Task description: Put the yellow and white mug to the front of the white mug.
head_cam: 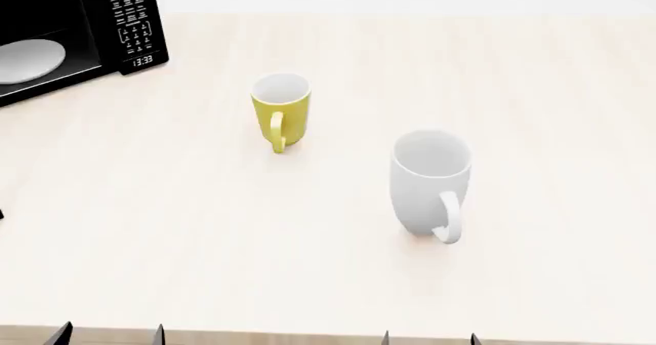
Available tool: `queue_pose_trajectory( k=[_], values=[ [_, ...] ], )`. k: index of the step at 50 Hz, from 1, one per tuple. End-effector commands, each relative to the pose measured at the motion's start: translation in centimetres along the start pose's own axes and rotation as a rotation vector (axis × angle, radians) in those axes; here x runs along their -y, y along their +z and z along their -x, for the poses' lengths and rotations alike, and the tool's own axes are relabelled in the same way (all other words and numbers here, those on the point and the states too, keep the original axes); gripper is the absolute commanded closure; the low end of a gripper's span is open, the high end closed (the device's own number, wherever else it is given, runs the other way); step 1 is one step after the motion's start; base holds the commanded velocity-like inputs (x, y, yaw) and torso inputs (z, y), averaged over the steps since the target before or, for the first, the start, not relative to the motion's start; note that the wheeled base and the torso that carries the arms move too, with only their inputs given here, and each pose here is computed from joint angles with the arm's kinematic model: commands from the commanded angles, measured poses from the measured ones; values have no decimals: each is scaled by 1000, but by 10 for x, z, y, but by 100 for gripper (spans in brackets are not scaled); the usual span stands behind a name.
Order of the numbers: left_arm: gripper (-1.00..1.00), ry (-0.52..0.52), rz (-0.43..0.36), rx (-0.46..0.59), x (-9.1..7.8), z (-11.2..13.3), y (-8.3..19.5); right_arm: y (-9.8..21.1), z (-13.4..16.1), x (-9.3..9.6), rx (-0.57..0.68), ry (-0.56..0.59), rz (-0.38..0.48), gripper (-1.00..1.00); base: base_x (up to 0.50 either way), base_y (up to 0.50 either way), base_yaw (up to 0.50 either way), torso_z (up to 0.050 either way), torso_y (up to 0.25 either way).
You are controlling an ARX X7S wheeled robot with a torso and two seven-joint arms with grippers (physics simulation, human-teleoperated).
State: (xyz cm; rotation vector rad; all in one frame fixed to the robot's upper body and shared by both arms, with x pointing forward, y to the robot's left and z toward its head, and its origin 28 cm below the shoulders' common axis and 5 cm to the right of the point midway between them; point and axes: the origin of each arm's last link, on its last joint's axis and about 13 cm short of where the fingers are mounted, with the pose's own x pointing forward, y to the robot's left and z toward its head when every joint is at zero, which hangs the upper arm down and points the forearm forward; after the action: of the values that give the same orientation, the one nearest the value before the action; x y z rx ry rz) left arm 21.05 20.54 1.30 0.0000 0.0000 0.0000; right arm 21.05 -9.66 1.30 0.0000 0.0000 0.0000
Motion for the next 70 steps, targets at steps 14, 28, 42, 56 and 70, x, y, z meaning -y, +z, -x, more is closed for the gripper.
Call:
queue_pose_trajectory(
  k=[14,28,42,56,70],
  values=[
    [-100,-5,7,-6,0,0,0,0,-2,1,-33,9,-16,-100,0,0,0,0,0],
    [-100,14,15,-3,-6,-1,1,12,-7,29,23,-88,-59,-100,125,-101,0,0,0],
    [-100,18,20,-2,-7,0,2,13,-6,29,25,-72,-86,-100,421,-288,0,0,0],
    [-100,22,31,1,-9,0,3,15,-4,28,35,-61,-105,-100,425,-288,0,0,0],
    [-100,22,33,-1,-10,0,2,14,-1,24,68,-40,15,-100,447,-220,0,0,0]
  ],
)
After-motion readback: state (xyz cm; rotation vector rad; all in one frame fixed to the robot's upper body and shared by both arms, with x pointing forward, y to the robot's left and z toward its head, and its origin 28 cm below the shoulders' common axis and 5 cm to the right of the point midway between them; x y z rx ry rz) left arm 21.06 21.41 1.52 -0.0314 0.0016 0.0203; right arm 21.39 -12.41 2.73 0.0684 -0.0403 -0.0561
